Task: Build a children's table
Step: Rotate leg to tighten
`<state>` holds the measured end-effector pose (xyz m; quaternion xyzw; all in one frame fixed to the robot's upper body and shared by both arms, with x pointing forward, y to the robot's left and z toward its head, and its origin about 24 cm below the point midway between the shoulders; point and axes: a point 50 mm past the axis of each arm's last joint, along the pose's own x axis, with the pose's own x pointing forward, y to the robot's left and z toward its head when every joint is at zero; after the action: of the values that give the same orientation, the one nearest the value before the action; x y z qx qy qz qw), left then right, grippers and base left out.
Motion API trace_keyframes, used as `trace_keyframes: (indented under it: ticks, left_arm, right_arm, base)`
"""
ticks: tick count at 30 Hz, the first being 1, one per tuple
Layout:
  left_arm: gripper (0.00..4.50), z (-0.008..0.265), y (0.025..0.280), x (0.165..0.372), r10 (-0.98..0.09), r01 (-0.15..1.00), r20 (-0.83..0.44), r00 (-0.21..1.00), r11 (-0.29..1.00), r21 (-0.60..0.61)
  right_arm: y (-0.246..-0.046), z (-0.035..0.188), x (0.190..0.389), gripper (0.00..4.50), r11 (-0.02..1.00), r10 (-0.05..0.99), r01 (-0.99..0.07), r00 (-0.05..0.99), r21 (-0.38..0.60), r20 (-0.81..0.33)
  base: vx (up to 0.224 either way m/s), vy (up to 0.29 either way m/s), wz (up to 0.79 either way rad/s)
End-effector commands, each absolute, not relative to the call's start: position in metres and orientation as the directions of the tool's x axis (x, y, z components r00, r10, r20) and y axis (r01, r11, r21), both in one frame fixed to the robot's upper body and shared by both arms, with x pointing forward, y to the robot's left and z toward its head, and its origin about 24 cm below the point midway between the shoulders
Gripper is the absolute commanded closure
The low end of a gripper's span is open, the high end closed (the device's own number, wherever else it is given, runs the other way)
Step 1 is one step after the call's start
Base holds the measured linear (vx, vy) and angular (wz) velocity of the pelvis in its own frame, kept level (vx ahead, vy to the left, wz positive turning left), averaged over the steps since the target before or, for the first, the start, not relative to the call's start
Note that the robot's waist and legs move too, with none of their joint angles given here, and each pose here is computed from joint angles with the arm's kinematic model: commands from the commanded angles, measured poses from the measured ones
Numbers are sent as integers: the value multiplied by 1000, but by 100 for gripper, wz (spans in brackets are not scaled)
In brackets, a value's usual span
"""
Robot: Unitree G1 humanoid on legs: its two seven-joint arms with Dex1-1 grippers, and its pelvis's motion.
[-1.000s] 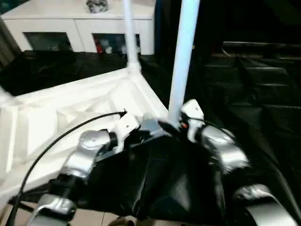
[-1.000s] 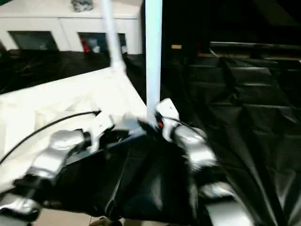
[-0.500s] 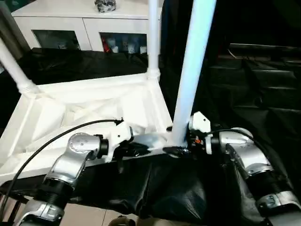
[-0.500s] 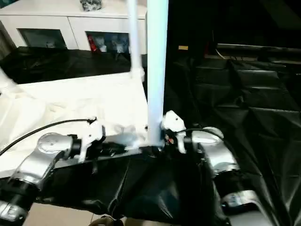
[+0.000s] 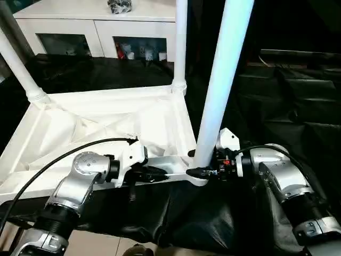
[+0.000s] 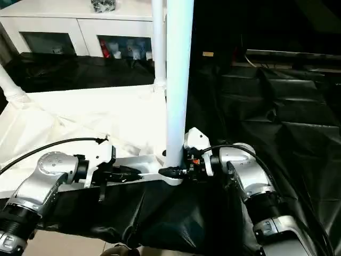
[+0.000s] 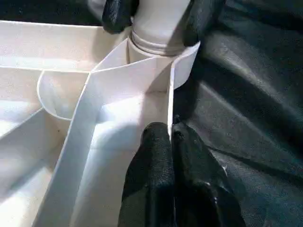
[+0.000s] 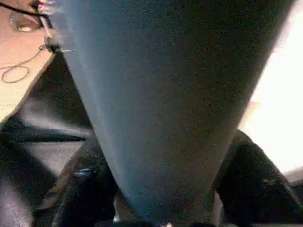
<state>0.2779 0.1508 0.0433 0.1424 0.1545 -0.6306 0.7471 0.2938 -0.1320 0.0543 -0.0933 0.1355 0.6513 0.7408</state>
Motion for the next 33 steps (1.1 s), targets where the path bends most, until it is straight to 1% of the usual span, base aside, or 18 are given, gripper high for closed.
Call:
trace_keyframes:
  ticks: [1, 6, 8, 9, 11, 12, 14, 16, 18, 20, 22, 25, 26, 27, 31, 32, 33]
  left_arm:
    - [450, 72, 146, 291, -921, 970, -308, 238, 208, 126]
    - [450, 72, 146, 291, -921, 970, -308, 238, 208, 126]
    - [450, 71, 145, 291, -920, 966, -299, 254, 227, 125]
    - [450, 71, 145, 291, -920, 966, -299, 254, 227, 125]
    - [450, 64, 118, 309, -860, 901, -270, 433, 408, 145]
    - [450, 62, 97, 319, -802, 841, -255, 540, 517, 158]
    - [450, 62, 91, 322, -784, 823, -250, 568, 545, 160]
    - [450, 63, 79, 324, -775, 810, -234, 587, 567, 153]
    - [450, 66, 69, 324, -780, 809, -216, 587, 571, 139]
    - [450, 67, 67, 324, -783, 810, -208, 586, 570, 137]
    - [450, 69, 68, 325, -780, 807, -206, 591, 570, 156]
    - [450, 68, 73, 325, -772, 801, -214, 598, 573, 171]
    - [450, 67, 76, 324, -777, 808, -223, 589, 555, 197]
    - [450, 67, 77, 323, -781, 812, -226, 583, 548, 202]
    - [450, 65, 81, 316, -809, 842, -243, 536, 490, 225]
    - [450, 64, 82, 316, -810, 844, -248, 532, 484, 231]
    - [450, 64, 85, 315, -812, 848, -254, 526, 476, 234]
  right_arm:
    - [-115, 38, 276, 200, -17, 937, -992, -60, 127, -345]
    - [-115, 38, 276, 200, -17, 937, -992, -60, 127, -345]
    - [-114, 37, 275, 202, -5, 941, -992, -47, 127, -336]
    - [-114, 37, 275, 228, -5, 941, -992, -47, 127, -336]
    - [-85, 27, 292, 234, 260, 923, -962, 222, 84, -315]
    - [-63, 22, 302, 239, 423, 869, -904, 386, 59, -309]
    - [-56, 22, 305, 250, 469, 848, -882, 433, 51, -307]
    - [-45, 24, 313, 252, 566, 801, -821, 525, 79, -288]
    - [-36, 28, 320, 253, 635, 761, -764, 591, 115, -268]
    - [-32, 31, 323, 253, 654, 747, -747, 613, 121, -256]
    - [-30, 35, 329, 253, 688, 719, -719, 653, 104, -238]
    - [-30, 36, 329, 253, 693, 713, -715, 664, 87, -226]
    - [-31, 36, 328, 253, 676, 730, -732, 650, 85, -212]
    - [-32, 37, 328, 218, 673, 733, -735, 648, 83, -207]
    - [-36, 40, 326, 218, 643, 761, -762, 623, 83, -178]
    - [-37, 40, 326, 178, 635, 767, -769, 617, 74, -173]
    - [-41, 42, 325, 178, 617, 781, -785, 602, 53, -164]
  base:
    - [0, 0, 0]
    - [0, 0, 0]
    - [0, 0, 0]
    - [0, 0, 0]
    - [0, 0, 0]
    - [0, 0, 0]
    - [-25, 4, -1]
    - [0, 0, 0]
    - [0, 0, 0]
    - [0, 0, 0]
    - [0, 0, 0]
    - [0, 0, 0]
    - [0, 0, 0]
    - [0, 0, 0]
    - [0, 0, 0]
    - [0, 0, 0]
    - [0, 0, 0]
